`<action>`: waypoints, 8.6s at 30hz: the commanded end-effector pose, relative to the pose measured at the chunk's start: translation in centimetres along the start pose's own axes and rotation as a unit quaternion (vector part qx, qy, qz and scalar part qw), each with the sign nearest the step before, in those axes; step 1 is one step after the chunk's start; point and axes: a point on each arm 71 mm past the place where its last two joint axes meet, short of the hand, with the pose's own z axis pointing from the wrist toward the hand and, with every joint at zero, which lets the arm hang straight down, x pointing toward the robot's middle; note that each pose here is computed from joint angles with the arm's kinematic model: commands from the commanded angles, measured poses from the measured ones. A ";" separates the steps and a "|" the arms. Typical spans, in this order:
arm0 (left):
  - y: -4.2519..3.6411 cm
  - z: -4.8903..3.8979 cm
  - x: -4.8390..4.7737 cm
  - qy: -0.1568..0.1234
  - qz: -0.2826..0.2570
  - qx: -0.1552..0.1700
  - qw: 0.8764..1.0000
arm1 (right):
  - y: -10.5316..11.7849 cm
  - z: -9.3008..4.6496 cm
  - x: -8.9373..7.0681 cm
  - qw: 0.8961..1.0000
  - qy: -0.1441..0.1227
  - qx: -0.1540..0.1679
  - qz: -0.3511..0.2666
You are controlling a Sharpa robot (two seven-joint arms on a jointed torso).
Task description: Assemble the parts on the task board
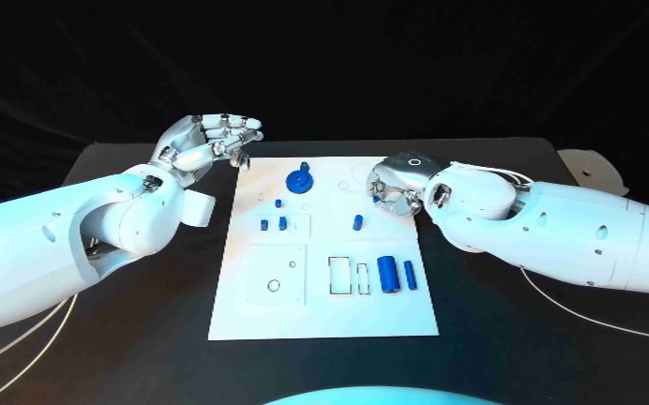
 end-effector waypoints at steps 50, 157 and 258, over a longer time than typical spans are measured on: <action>0.22 -0.05 -0.30 0.005 -0.011 -0.016 1.000 | 1.3 -1.6 -1.8 0.996 -0.084 -0.007 -0.017; 0.91 1.71 1.60 0.024 -0.021 -0.019 0.999 | 15.8 -0.1 4.7 0.983 -0.011 -0.166 0.081; 1.13 1.43 0.87 0.022 -0.020 -0.025 0.999 | 4.8 -1.4 1.1 0.997 0.029 -0.057 0.050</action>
